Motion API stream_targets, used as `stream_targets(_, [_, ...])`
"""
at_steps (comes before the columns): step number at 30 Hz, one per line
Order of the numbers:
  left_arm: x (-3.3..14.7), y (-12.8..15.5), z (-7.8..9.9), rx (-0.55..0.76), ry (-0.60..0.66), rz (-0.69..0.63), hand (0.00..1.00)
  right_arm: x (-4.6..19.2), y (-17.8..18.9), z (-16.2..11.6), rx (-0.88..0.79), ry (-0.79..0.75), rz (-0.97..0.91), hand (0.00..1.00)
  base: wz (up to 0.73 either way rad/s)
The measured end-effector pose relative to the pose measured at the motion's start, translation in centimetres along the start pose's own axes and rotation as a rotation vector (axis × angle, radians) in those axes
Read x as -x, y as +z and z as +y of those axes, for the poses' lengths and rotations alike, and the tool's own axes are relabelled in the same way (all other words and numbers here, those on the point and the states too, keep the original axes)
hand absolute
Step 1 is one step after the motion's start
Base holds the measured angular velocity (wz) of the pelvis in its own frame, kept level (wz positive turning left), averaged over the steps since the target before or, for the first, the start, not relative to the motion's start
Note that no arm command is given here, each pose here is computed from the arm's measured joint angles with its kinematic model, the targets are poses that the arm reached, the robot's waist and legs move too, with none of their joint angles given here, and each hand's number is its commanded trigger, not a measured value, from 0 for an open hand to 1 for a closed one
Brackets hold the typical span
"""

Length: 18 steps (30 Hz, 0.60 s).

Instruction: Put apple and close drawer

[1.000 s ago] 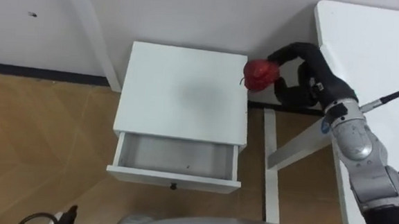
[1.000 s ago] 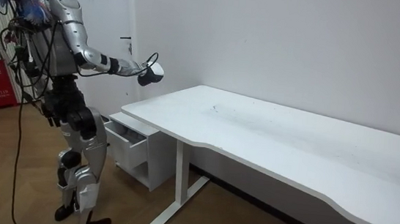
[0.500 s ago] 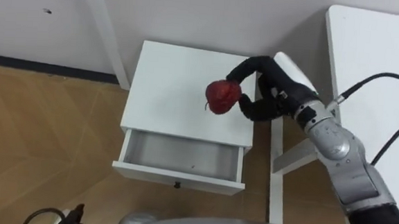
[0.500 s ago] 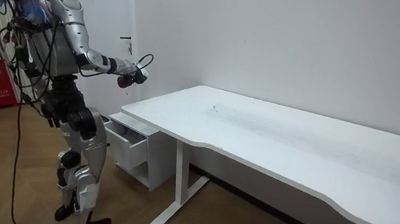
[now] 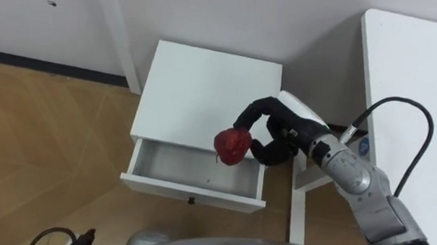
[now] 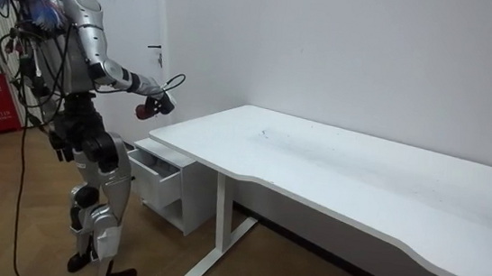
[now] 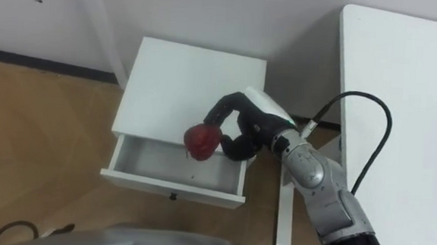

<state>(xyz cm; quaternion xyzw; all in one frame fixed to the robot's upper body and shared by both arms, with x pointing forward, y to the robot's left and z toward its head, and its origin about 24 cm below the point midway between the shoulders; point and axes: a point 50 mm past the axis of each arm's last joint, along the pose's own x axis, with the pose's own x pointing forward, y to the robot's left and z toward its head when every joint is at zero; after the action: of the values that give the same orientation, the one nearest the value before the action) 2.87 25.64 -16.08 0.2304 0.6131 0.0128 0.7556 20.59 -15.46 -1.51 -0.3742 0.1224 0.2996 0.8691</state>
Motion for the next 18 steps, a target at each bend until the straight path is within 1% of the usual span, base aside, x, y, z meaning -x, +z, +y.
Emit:
stream_targets(9, [-0.1, 0.5, 0.0, 0.002, 0.003, -0.014, 0.0, -0.5, 0.8, 1.2, 0.012, 0.036, -0.014, 0.0, 0.01])
stream_targets(18, [-0.1, 0.8, -0.4, 0.009, -0.005, -0.023, 0.0, -0.5, 0.8, 1.4, 0.042, 0.039, -0.003, 0.0, 0.0])
